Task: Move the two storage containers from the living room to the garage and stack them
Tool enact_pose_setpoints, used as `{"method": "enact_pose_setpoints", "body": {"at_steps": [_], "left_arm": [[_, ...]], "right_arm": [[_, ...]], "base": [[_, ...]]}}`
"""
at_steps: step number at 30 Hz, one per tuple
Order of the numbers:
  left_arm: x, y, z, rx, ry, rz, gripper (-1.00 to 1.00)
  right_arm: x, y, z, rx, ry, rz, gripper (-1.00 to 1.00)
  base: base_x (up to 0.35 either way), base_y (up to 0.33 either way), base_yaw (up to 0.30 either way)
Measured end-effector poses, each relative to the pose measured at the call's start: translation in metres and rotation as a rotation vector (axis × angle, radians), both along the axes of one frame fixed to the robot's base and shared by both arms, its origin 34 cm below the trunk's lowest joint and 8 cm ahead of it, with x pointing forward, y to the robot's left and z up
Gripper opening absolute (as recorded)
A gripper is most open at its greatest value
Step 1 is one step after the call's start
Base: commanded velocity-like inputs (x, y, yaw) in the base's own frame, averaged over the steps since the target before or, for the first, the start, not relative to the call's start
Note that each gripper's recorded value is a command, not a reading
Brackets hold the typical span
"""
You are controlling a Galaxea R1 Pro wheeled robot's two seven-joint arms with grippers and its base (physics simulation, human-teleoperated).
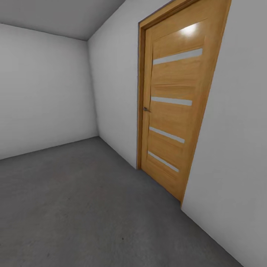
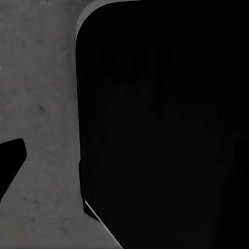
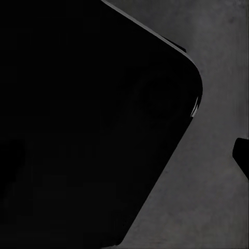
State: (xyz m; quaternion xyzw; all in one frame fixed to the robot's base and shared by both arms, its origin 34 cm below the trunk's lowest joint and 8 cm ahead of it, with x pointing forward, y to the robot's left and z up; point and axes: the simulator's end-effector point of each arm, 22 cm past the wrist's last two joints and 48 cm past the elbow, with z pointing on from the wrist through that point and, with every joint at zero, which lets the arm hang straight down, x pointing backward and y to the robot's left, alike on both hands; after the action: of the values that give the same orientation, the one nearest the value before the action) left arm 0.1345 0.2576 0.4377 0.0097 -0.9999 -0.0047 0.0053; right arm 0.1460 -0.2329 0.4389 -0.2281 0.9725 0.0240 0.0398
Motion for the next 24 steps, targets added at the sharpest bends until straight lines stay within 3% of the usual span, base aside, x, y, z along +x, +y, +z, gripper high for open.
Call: {"method": "enact_pose_setpoints", "body": {"at_steps": [24], "left_arm": [[0.0001, 0.0007, 0.0000, 0.001, 0.000, 0.000, 1.00]], "right_arm": [[0.0000, -0.0022, 0.0000, -0.003, 0.000, 0.000, 1.00]], "base": [[0.305, 0.000, 0.009]]}}
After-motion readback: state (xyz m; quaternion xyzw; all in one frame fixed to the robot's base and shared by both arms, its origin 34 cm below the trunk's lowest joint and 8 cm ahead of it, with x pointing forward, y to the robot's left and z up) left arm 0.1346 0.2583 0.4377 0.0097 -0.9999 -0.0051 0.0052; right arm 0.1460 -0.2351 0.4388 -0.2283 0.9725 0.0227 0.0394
